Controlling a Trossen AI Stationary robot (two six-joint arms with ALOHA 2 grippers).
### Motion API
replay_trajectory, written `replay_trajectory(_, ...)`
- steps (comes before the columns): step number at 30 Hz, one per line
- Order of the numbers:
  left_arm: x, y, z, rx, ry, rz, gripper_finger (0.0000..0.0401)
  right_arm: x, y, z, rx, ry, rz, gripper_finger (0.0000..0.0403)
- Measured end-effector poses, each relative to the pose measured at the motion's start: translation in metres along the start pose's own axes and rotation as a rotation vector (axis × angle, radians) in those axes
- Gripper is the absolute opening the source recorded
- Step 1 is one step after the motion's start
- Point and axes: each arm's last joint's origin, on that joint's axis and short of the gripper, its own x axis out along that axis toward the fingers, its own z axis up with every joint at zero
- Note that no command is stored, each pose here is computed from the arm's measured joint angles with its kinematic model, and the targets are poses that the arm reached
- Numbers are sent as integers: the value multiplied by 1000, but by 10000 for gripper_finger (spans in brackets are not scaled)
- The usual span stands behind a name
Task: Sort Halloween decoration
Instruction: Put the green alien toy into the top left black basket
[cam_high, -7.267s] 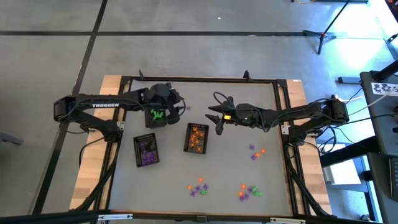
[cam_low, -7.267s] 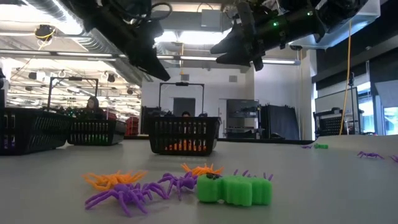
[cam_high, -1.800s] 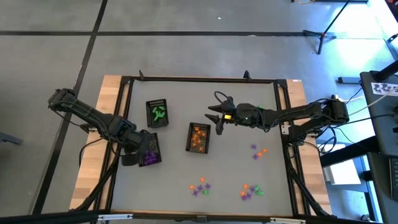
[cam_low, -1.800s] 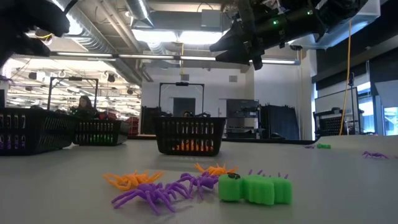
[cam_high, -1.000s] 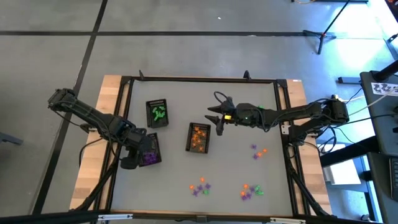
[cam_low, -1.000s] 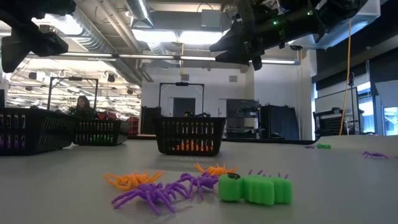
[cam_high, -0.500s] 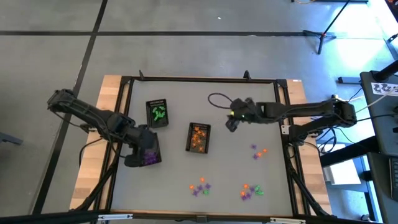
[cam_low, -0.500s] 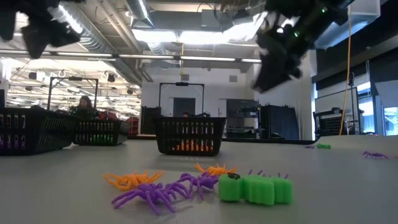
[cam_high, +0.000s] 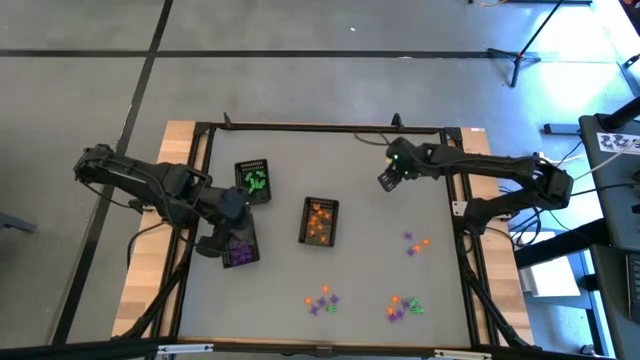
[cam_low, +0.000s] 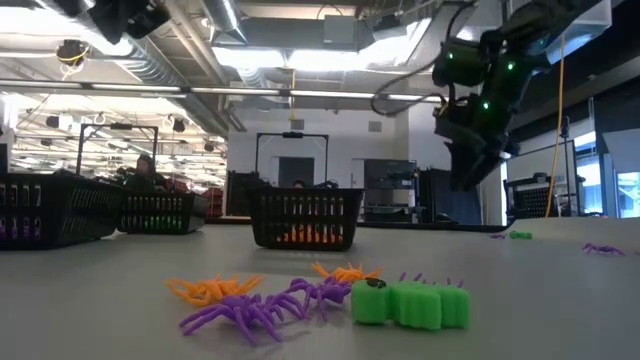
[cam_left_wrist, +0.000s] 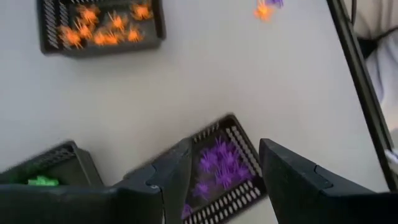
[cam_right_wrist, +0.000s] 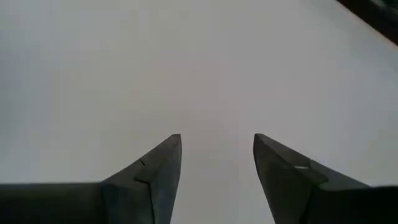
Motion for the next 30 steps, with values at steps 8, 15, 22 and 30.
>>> replay_trajectory(8,2,0,0,-86,12,-10,179,18,-43,-8,138,71,-89,198)
replay_trajectory(15,2,-1,1,-92,4,-16,179,33,-74,-28,276,144,-173,198)
replay_trajectory(22,2,-1,1,-39,3,-18,179,45,-82,-50,326,181,-199,198)
replay_trajectory(30,2,-2,2,-33,-7,-19,179,57,-82,-61,317,84,-209,181)
